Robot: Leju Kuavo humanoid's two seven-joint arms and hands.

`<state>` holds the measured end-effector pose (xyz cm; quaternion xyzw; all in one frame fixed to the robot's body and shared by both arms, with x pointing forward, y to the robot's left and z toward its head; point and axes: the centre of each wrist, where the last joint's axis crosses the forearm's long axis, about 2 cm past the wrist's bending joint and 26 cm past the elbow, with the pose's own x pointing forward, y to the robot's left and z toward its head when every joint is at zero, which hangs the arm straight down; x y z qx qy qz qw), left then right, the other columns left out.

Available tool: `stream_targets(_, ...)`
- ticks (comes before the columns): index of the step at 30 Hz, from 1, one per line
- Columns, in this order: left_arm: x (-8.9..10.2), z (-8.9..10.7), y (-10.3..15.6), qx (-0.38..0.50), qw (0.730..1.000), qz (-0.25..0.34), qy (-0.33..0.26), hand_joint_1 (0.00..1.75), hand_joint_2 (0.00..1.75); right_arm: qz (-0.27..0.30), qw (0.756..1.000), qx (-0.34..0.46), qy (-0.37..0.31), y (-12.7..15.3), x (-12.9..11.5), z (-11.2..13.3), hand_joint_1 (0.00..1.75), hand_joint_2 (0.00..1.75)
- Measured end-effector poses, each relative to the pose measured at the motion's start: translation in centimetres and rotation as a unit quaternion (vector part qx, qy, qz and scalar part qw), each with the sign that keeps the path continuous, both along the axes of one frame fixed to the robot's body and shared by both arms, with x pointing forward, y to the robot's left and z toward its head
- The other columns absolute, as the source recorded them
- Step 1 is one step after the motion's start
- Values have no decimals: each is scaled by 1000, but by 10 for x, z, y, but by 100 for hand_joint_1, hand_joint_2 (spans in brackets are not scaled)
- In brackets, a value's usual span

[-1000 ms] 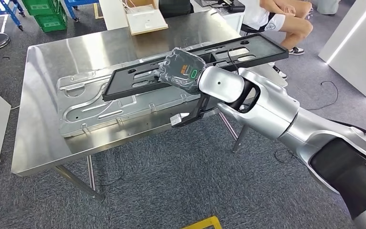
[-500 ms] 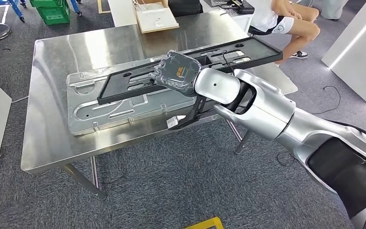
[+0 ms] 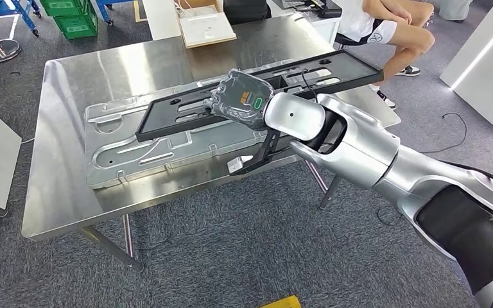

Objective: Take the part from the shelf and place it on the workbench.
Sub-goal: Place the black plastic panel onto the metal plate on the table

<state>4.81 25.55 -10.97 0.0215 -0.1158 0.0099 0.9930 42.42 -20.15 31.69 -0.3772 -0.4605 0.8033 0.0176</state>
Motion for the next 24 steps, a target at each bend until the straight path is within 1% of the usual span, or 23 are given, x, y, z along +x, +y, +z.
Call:
stream_targets(17, -2, 0, -1, -1, 1000, 1, 0, 0, 175, -1, 1000, -1, 1, -1, 0, -2, 175, 175)
stream_targets(24, 1, 0, -3, 0, 1000, -1, -1, 0, 175, -1, 1000, -1, -1, 0, 1, 1, 175, 175)
